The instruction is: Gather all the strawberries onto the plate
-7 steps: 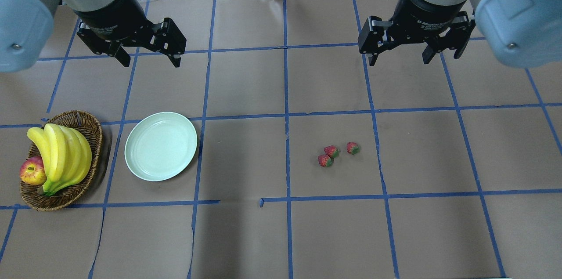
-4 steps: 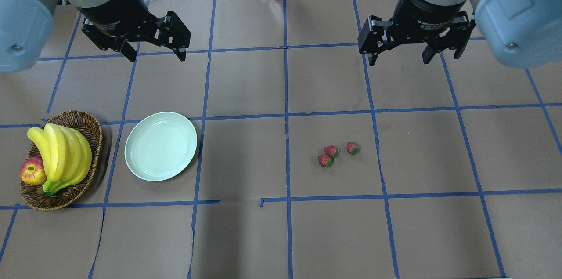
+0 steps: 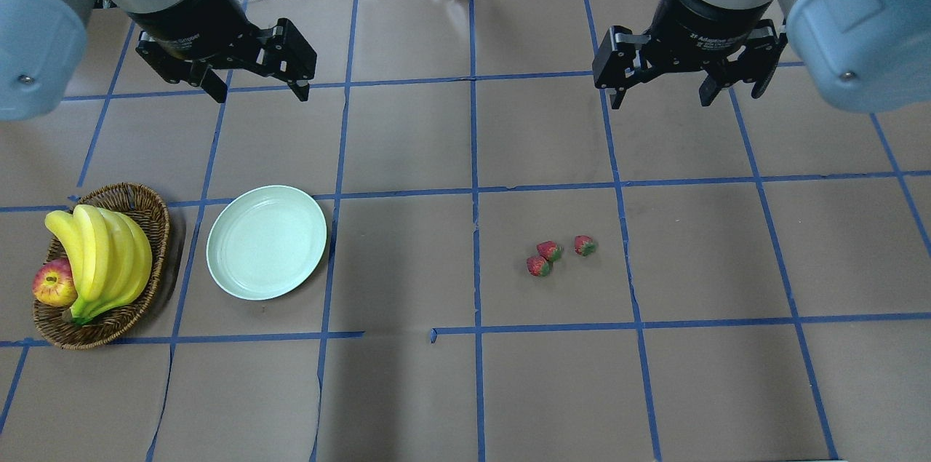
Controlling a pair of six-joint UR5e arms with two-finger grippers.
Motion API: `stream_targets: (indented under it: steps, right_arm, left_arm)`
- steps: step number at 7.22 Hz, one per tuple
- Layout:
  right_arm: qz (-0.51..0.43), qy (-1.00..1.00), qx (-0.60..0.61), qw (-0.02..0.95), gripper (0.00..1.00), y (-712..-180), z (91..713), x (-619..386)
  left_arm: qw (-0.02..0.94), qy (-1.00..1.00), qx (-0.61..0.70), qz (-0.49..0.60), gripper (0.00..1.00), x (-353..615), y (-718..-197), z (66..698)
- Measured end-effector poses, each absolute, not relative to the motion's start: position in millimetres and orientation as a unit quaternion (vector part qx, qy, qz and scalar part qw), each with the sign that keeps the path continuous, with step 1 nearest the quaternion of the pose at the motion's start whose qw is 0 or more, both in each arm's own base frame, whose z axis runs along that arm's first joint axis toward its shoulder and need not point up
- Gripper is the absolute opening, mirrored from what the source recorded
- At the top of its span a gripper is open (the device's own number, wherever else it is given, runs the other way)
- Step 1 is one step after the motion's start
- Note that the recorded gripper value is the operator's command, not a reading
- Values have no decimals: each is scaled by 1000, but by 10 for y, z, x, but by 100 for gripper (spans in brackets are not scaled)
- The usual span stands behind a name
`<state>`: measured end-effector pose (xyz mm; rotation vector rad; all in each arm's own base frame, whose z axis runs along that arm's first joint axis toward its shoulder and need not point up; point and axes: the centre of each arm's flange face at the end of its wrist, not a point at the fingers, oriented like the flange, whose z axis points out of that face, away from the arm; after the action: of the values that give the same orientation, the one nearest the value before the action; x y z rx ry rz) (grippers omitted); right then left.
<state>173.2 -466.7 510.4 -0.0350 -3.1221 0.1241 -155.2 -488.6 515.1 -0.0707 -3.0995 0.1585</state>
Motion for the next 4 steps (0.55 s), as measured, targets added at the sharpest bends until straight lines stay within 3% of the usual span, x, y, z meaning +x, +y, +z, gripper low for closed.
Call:
stream_targets:
  steps: [4]
  right_arm:
    - [38,-999,-14,8,100,-4675,5086,1733]
  left_arm:
    - [15,-999,-16,48,100,-1542,-4886,5131]
